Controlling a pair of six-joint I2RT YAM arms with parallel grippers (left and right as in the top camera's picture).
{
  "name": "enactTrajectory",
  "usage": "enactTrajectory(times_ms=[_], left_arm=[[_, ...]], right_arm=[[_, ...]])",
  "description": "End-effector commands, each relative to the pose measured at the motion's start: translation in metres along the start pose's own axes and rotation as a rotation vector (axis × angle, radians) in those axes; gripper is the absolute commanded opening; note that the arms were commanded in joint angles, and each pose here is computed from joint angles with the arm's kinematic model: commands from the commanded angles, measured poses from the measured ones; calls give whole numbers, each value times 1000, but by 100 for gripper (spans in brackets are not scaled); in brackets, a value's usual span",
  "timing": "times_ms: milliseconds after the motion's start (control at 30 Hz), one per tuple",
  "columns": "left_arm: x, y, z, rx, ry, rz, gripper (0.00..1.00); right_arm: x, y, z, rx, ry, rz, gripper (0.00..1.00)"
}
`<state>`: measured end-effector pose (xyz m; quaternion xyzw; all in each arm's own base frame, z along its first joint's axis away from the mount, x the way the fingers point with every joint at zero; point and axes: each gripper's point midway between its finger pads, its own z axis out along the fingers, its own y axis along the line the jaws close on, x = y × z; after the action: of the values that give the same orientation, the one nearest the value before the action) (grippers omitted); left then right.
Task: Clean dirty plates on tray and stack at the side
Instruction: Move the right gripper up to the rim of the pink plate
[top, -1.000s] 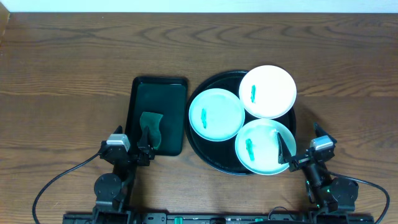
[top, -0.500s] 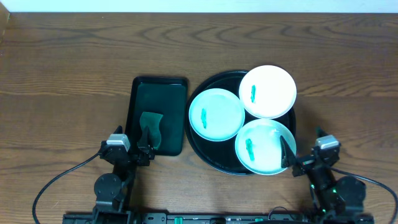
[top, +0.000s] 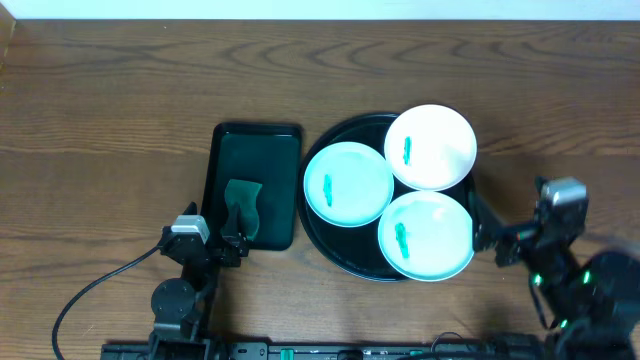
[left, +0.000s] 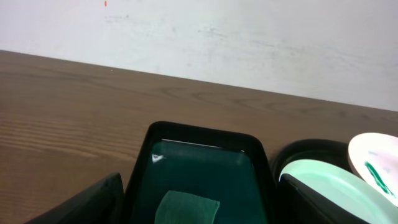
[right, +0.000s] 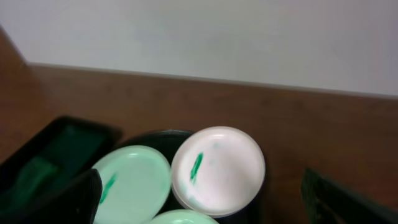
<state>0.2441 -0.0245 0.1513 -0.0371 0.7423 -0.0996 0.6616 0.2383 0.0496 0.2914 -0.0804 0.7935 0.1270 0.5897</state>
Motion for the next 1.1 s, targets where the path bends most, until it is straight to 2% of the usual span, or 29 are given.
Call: enactTrajectory(times_ms=[0, 200, 367, 567, 600, 633, 733, 867, 967, 1033, 1067], left_arm=[[14, 3, 0, -11, 46, 9, 79], [14, 3, 0, -11, 46, 9, 79], [14, 3, 0, -11, 46, 9, 79], [14, 3, 0, -11, 46, 9, 79], [14, 3, 0, -11, 46, 9, 79], [14, 3, 0, -11, 46, 9, 79], [14, 3, 0, -11, 46, 9, 79], [14, 3, 0, -11, 46, 9, 79], [14, 3, 0, -11, 46, 9, 79], [14, 3, 0, -11, 46, 9, 79], [14, 3, 0, -11, 46, 9, 79]], right_arm=[[-19, 8, 14, -63, 118, 48, 99], [-20, 2, 34, -54, 432, 158, 99], [-18, -3, 64, -74, 526, 201, 99], [12, 10, 88, -173, 668, 320, 99], [17, 10, 92, -175, 687, 322, 95], [23, 11, 97, -179, 709, 319, 83], [40, 15, 110, -179, 773, 310, 36], [66, 16, 125, -135, 861, 260, 9], [84, 23, 133, -116, 922, 211, 7], [93, 27, 140, -105, 947, 175, 10], [96, 29, 143, -107, 949, 162, 23]])
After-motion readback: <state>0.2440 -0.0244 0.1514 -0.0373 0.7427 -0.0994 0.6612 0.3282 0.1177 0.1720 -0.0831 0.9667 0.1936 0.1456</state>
